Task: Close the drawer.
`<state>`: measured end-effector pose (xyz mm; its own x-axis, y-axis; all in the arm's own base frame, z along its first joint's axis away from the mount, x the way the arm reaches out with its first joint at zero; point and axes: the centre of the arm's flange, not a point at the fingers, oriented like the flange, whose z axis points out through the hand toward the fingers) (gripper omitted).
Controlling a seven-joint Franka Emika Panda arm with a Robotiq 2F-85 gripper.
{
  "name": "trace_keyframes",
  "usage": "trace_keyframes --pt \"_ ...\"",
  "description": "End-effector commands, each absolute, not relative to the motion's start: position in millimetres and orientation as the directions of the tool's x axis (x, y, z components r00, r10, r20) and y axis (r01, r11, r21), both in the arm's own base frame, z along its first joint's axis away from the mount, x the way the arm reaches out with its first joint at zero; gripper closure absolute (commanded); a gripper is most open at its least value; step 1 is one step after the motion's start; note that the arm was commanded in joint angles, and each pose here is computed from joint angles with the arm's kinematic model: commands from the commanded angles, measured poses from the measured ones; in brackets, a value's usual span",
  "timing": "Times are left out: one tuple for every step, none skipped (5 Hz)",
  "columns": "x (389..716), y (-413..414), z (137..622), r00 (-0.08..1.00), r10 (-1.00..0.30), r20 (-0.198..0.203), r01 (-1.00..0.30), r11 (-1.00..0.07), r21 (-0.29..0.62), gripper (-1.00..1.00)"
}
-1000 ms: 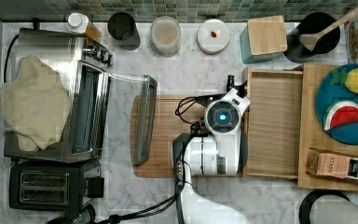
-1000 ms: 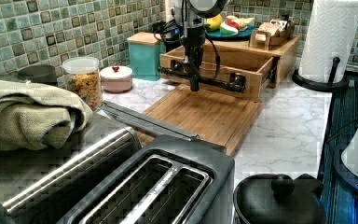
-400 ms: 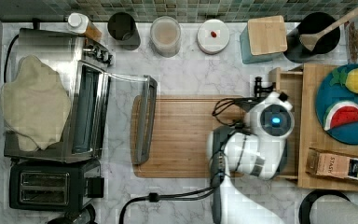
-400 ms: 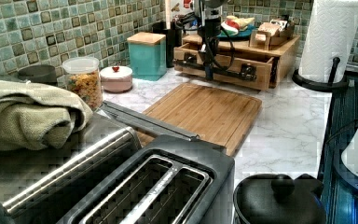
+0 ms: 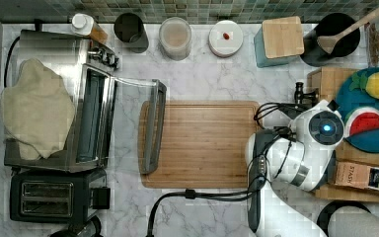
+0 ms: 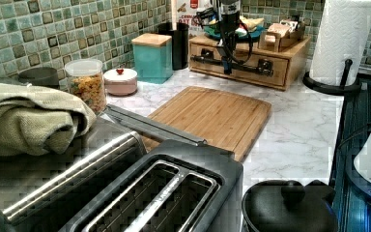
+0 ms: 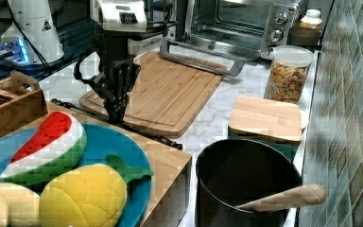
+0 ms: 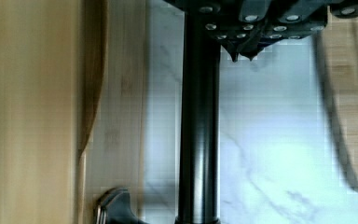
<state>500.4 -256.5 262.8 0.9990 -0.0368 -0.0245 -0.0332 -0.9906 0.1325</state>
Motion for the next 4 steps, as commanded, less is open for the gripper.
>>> trace_keyframes --pt "431.7 -420.0 342.6 0.976 -0.211 0.044 -0.214 -0.927 0.307 1.00" --pt "431.7 -420.0 342.5 0.976 -0.211 0.044 -0.214 -0.927 0.307 1.00" --pt "431.6 -420.0 342.4 0.977 -0.211 0.044 -0.214 -0.927 0.307 1.00" --pt "431.7 -419.9 342.5 0.977 -0.211 0.044 -0.214 -0.927 0.307 1.00"
